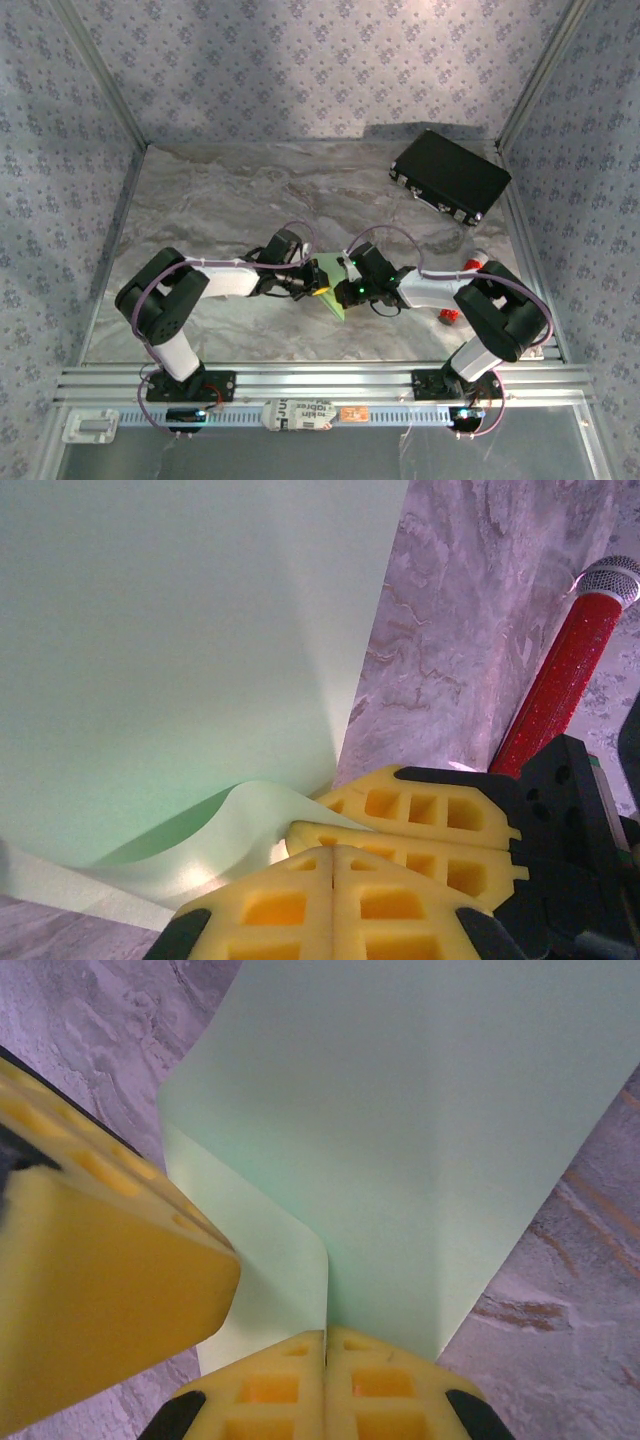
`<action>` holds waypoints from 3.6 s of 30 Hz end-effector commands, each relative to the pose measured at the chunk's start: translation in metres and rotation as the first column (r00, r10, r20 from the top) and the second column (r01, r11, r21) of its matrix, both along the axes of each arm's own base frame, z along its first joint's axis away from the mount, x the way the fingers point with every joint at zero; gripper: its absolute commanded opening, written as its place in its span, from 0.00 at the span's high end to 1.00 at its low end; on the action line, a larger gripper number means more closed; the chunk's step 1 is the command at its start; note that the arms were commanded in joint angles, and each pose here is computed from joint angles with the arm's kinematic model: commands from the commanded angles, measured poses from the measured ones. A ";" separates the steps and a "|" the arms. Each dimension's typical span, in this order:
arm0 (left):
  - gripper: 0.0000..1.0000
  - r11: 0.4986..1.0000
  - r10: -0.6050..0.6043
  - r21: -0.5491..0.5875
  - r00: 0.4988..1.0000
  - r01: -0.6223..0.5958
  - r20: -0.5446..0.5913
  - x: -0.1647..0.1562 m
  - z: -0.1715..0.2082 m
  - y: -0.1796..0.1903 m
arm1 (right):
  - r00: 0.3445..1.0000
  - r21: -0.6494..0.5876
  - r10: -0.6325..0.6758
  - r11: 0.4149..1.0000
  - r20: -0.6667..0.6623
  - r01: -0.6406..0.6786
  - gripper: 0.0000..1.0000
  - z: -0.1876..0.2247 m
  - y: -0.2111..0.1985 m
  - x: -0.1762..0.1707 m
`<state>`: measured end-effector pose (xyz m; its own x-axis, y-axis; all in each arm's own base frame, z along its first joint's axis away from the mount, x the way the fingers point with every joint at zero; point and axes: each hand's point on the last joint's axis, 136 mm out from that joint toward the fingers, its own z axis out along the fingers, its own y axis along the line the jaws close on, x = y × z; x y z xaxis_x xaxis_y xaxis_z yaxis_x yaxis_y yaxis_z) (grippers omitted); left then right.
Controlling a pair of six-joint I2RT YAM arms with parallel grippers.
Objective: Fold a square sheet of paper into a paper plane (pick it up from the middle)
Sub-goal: Third fold the triangle at the center of the table.
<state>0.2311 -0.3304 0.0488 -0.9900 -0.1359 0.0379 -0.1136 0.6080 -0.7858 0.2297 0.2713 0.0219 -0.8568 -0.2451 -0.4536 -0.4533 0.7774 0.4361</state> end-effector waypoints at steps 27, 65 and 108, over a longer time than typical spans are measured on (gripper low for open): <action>1.00 0.988 -0.010 0.154 0.998 0.019 -0.056 -0.019 -0.055 0.024 | 0.999 -0.059 -0.018 0.998 -0.027 0.016 0.98 -0.013 -0.013 -0.005; 1.00 0.984 -0.005 0.178 0.998 0.016 -0.065 -0.024 -0.061 0.032 | 0.971 0.088 0.015 0.996 -0.237 0.006 0.93 0.028 0.032 -0.034; 1.00 0.974 0.032 0.228 0.995 -0.010 -0.094 -0.029 -0.077 0.050 | 0.937 -0.043 -0.045 0.999 -0.346 0.032 0.89 -0.024 -0.038 -0.100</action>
<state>0.2249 -0.3187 0.0179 -0.9927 -0.1206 0.0077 -0.0843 0.6460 -0.7587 0.1539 0.2616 0.0179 -0.9505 -0.2065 -0.2321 -0.3064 0.7470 0.5901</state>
